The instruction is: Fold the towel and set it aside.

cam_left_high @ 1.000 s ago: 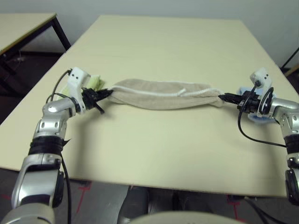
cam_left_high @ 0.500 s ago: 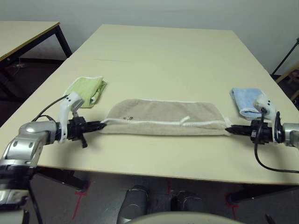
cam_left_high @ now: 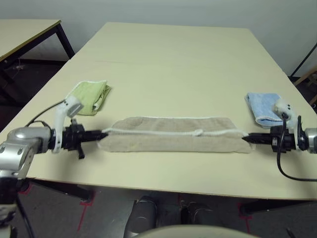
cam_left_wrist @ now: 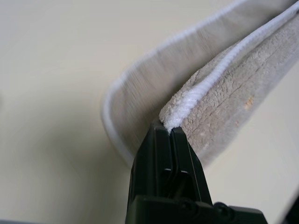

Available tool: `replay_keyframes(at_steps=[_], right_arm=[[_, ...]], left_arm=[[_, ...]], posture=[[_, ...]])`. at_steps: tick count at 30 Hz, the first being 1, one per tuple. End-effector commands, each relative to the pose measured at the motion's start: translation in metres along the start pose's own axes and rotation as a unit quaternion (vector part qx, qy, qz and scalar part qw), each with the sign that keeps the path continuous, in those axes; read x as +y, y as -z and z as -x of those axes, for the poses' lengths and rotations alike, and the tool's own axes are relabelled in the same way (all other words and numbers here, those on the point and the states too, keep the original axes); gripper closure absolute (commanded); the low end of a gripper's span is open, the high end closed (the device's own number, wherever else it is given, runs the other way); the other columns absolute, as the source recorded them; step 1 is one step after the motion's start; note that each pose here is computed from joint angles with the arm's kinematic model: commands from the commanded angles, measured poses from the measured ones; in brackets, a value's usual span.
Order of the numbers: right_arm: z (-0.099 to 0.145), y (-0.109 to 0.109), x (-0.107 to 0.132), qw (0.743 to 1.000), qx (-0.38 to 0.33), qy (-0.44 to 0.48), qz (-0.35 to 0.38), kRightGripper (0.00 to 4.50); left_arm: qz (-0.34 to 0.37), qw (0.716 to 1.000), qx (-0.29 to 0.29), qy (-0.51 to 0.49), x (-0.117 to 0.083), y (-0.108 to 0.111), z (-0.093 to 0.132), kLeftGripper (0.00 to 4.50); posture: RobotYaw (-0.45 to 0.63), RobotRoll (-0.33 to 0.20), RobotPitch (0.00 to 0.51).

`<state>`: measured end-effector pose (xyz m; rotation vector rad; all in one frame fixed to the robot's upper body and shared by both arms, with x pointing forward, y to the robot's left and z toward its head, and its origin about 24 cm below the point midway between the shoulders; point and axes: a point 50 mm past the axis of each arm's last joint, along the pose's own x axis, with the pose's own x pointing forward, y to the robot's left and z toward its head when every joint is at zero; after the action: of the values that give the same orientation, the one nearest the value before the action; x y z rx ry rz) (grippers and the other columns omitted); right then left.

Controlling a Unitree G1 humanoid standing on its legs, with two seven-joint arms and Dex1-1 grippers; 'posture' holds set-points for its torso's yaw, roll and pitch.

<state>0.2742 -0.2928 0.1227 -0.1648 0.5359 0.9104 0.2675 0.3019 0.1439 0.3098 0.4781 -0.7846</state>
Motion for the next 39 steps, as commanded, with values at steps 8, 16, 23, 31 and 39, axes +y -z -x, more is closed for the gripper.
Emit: replay_keyframes(at_steps=[8, 16, 23, 31, 39], right_arm=[[-0.012, 0.005, -0.020, 0.996, 0.017, 0.071, 0.057, 4.50], [-0.020, -0.002, -0.025, 0.992, -0.010, 0.100, 0.077, 3.77], [-0.014, -0.018, -0.029, 0.991, -0.046, 0.105, 0.069, 1.32], [-0.015, -0.041, -0.018, 0.988, -0.112, 0.084, 0.062, 0.00], [-0.036, -0.058, 0.019, 0.978, -0.202, 0.045, 0.036, 0.00]], left_arm=[[-0.025, 0.999, 0.010, -0.024, 0.014, 0.003, -0.021, 4.48], [-0.025, 0.999, 0.013, -0.046, 0.018, 0.006, -0.027, 4.28], [-0.011, 0.997, -0.023, -0.071, 0.024, -0.007, -0.025, 2.08], [-0.022, 0.995, -0.077, -0.066, 0.017, -0.041, -0.022, 0.02], [-0.008, 0.988, -0.150, -0.038, -0.020, -0.073, -0.031, 0.02]], posture=[[0.15, 0.000, 0.078], [0.15, 0.000, 0.076], [0.15, 0.000, 0.076], [0.16, 0.000, 0.081], [0.15, 0.000, 0.083]])
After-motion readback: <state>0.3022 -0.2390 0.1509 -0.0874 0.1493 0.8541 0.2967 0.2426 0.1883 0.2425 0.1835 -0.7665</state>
